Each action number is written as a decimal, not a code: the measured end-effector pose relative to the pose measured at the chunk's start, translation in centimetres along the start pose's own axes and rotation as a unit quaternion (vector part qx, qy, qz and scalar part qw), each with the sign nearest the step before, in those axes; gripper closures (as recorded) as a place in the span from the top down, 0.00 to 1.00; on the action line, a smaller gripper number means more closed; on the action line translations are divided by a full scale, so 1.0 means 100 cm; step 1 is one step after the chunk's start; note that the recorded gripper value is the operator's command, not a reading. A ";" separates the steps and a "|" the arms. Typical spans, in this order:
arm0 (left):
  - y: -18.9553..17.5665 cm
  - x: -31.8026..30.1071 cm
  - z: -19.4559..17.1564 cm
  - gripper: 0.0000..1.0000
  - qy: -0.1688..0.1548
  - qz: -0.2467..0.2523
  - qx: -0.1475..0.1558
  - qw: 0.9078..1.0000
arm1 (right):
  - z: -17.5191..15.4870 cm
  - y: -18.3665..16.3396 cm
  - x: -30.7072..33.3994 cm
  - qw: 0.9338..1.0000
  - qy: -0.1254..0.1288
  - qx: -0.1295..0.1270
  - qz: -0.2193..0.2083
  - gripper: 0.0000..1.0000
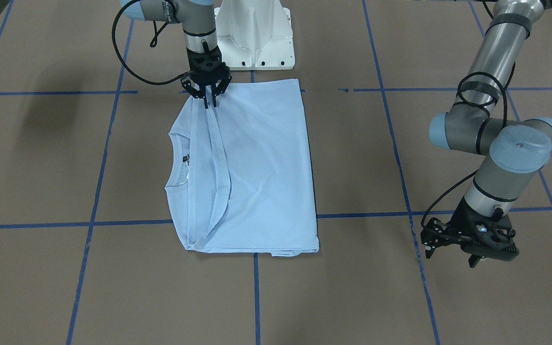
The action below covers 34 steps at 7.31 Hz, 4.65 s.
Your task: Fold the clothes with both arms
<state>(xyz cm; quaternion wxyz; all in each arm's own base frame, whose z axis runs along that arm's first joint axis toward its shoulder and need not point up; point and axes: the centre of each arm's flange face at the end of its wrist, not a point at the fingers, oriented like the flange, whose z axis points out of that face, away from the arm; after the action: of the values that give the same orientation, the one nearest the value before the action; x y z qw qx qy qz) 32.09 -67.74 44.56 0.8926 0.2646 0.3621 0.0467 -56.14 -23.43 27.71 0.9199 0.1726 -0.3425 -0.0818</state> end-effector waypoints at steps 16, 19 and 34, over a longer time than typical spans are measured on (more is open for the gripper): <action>0.068 0.071 -0.042 1.00 0.093 -0.088 -0.027 0.991 | -0.043 -0.031 0.086 0.975 -0.112 0.021 0.192 1.00; 0.192 0.188 -0.113 1.00 0.172 -0.175 -0.070 0.967 | -0.039 -0.016 0.121 0.950 -0.161 0.037 0.265 1.00; 0.391 0.402 -0.158 0.00 0.203 -0.374 -0.129 0.896 | -0.028 -0.015 0.127 0.944 -0.154 0.052 0.289 1.00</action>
<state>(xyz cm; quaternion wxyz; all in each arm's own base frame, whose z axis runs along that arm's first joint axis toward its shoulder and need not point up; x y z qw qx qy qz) 55.18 -16.30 29.90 0.7775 -0.0230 0.5984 -0.1920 -44.78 -27.46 32.85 0.8300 0.0994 -0.5185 0.1798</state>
